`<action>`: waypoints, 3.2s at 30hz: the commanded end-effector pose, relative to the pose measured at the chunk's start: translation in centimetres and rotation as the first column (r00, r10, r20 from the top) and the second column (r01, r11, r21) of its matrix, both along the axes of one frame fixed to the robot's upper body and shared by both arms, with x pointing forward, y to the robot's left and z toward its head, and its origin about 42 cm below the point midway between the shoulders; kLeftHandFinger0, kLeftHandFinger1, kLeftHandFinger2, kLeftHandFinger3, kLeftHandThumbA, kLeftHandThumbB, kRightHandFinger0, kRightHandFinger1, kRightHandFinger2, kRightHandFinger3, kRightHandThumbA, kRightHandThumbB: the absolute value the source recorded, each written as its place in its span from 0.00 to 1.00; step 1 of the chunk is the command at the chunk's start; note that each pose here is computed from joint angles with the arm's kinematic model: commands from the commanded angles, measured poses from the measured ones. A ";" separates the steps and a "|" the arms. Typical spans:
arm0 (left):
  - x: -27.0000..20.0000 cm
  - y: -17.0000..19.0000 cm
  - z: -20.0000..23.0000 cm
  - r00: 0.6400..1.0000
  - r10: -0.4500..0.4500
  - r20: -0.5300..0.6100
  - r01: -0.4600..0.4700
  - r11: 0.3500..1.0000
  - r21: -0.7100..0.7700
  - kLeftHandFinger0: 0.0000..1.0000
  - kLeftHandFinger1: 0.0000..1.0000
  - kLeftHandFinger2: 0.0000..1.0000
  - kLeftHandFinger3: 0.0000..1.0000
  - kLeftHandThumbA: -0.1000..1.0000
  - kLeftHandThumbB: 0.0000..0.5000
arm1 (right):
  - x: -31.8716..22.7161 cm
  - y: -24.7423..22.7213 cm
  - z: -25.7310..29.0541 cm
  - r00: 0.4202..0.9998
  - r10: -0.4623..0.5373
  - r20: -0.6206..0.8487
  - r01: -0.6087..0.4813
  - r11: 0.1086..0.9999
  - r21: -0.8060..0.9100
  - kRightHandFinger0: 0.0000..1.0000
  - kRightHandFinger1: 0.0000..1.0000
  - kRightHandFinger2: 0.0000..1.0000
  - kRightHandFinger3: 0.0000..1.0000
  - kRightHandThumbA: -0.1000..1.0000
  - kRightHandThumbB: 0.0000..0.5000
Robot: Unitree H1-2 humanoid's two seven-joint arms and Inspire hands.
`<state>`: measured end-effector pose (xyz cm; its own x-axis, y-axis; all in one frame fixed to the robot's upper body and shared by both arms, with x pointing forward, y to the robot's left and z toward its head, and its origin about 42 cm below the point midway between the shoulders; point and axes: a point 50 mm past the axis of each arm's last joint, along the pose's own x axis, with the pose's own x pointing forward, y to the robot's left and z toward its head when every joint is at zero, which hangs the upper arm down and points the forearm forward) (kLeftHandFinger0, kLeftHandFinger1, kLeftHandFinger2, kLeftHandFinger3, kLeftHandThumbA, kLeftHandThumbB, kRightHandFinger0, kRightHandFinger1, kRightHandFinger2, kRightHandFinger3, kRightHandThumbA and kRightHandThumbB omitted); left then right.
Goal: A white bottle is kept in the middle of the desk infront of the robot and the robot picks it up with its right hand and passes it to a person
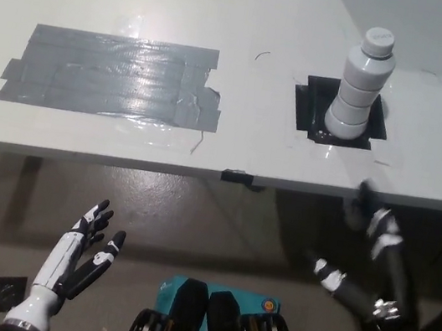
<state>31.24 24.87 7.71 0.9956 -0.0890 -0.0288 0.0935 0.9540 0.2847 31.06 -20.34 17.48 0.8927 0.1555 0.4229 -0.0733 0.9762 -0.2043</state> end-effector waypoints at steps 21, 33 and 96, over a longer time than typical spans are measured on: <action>0.3 0.2 1.0 0.997 0.007 0.076 -0.009 1.000 0.016 1.00 1.00 1.00 1.00 0.74 0.08 | 17.9 -3.6 10.0 0.978 -0.198 -0.062 0.199 0.980 -0.003 1.00 1.00 1.00 1.00 1.00 0.84; 0.5 0.2 1.3 0.997 0.002 0.081 -0.004 1.000 0.017 1.00 1.00 1.00 1.00 0.74 0.07 | 23.7 0.0 10.4 0.963 -0.188 -0.192 0.186 0.982 -0.029 1.00 1.00 1.00 1.00 1.00 0.88; 1.7 0.3 2.4 0.996 -0.010 0.089 0.005 0.999 0.052 1.00 1.00 1.00 1.00 0.67 0.08 | 19.8 11.9 13.8 0.995 0.102 -0.007 -0.102 0.988 -0.112 0.04 0.49 0.86 0.85 0.00 0.28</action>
<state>32.10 24.66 8.62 0.9950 -0.1003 0.0038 0.0942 0.9465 0.3087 51.14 -12.91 25.64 0.9382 0.1398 0.3167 -0.0666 0.9706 -0.2311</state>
